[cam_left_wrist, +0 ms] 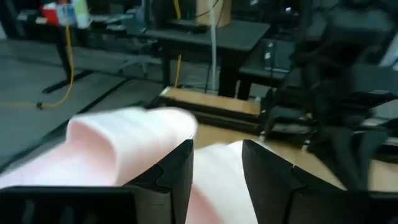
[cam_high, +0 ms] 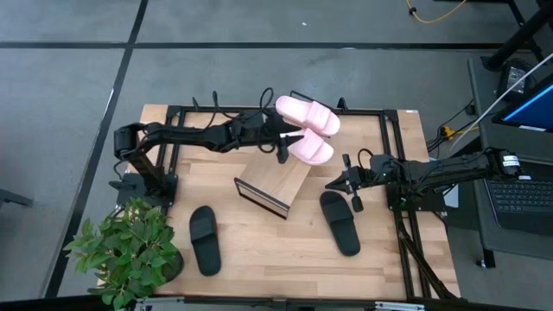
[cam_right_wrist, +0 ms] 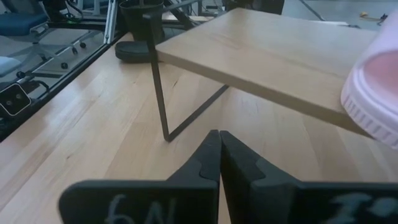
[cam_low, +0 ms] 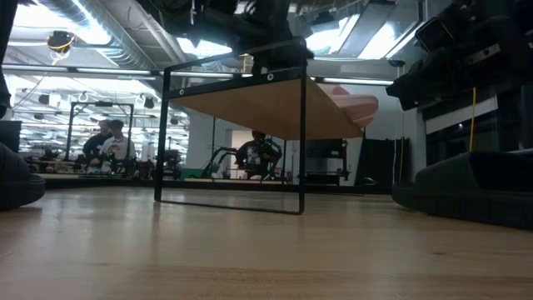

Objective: Pick and place slides into the shelf
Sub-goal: Put the left pink slide on the shelf

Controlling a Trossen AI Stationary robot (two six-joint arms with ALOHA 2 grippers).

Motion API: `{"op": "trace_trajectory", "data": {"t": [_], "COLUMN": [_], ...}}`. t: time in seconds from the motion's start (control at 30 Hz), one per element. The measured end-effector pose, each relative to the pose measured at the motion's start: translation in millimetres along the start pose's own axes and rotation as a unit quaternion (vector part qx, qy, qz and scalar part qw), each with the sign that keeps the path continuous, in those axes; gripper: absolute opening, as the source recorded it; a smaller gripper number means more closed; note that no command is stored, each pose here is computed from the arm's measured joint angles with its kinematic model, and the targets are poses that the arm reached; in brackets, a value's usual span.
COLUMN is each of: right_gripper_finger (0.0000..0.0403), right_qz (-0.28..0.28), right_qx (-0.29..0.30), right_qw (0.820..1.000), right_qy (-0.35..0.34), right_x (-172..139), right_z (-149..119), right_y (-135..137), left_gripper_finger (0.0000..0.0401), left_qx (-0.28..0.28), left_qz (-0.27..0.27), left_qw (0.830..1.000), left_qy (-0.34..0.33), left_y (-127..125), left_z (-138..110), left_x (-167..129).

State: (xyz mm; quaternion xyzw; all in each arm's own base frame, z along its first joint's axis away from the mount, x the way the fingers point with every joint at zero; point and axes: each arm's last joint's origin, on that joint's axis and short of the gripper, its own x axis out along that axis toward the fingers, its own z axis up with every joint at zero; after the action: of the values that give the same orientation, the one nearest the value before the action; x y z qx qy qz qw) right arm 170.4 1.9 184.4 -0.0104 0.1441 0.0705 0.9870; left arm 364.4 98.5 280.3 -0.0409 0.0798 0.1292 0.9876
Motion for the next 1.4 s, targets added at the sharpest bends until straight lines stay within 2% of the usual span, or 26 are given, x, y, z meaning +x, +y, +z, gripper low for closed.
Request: {"op": "trace_trajectory", "data": {"t": [0.23,0.47,0.57,0.67,0.77,0.9,1.17,1.4], "right_gripper_finger": [0.0008,0.0008,0.0008,0.0008,0.0008,0.0008,0.0008,0.0008], "right_qz": [0.0,0.001,0.004,0.01,0.011,0.01,0.008,0.01], "right_qx": [0.001,0.009,0.007,-0.001,-0.013,-0.034,-0.036,-0.023], "right_qw": [1.0,1.0,1.0,1.0,0.999,0.997,0.995,0.996], "right_qy": [0.004,0.005,0.004,-0.02,-0.045,-0.064,-0.091,-0.089], "right_x": [0,0,0,0,0,0,-1,-1], "right_z": [-1,-1,-1,4,9,13,21,21], "right_y": [0,0,2,4,5,5,5,5], "left_gripper_finger": [0.013,0.013,0.0123,0.0106,0.0087,0.0062,0.002,0.0002], "left_qx": [0.041,0.059,0.113,0.166,0.196,0.206,0.202,0.212], "left_qz": [-0.067,-0.09,-0.103,-0.082,-0.047,-0.027,-0.025,-0.071], "left_qw": [0.997,0.994,0.988,0.982,0.979,0.976,0.975,0.969], "left_qy": [0.005,0.031,0.027,0.024,0.039,0.061,0.085,0.105], "left_y": [-23,-40,-51,-60,-65,-67,-65,-67], "left_z": [1,-4,-4,-1,2,6,5,0], "left_x": [-3,-6,-9,-15,-23,-34,-39,-40]}}
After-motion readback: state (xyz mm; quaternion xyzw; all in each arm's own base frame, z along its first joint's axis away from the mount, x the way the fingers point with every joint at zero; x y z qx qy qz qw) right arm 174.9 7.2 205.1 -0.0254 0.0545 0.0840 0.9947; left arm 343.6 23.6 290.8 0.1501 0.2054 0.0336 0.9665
